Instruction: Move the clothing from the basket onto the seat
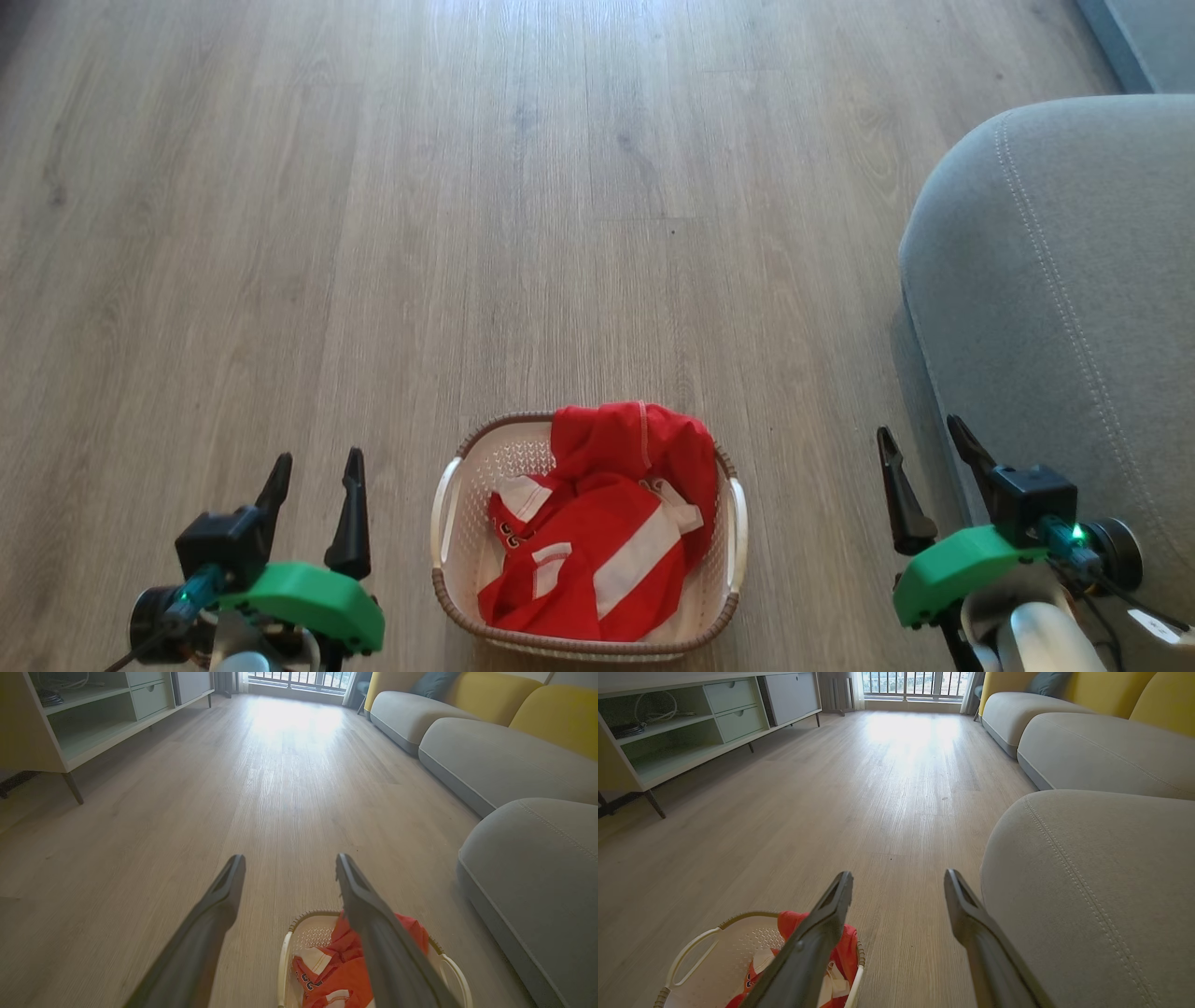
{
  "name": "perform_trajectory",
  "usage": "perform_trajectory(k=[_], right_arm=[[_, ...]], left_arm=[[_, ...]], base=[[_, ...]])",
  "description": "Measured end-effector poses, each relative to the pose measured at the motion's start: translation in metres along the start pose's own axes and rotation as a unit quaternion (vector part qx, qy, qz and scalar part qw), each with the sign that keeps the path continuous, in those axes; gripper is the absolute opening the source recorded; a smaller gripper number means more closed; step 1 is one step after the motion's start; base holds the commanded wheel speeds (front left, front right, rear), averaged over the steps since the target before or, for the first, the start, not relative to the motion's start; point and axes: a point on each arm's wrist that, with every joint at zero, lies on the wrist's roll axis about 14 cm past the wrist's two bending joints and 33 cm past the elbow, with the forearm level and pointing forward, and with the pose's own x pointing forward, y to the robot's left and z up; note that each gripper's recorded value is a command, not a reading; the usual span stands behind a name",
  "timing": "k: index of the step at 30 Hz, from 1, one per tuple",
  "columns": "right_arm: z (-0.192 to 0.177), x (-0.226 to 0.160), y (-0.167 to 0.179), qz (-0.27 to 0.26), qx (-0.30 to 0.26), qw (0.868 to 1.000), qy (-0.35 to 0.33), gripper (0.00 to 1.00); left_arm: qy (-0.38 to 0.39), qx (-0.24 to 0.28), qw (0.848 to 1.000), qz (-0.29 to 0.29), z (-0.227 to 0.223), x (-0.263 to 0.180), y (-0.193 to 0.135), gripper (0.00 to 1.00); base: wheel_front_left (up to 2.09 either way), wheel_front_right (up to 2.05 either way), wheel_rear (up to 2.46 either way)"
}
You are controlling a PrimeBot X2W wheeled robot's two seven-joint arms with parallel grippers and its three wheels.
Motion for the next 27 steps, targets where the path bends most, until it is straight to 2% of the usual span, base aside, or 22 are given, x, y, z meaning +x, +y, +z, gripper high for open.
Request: perform_trajectory(k=[19, 27], right_arm=[[-0.007, 0.0, -0.003, -0.005, 0.002, 1.0, 0.011, 1.0], [-0.013, 0.02, -0.009, -0.01, 0.002, 1.0, 0.019, 1.0]], left_arm=[[0.009, 0.0, 1.0, -0.006, -0.006, 0.006, -0.004, 1.0], [0.026, -0.005, 0.999, -0.041, -0.018, 0.035, -0.028, 1.0]], base=[[0.0, 0.0, 0.0], [0.0, 0.0, 0.0]])
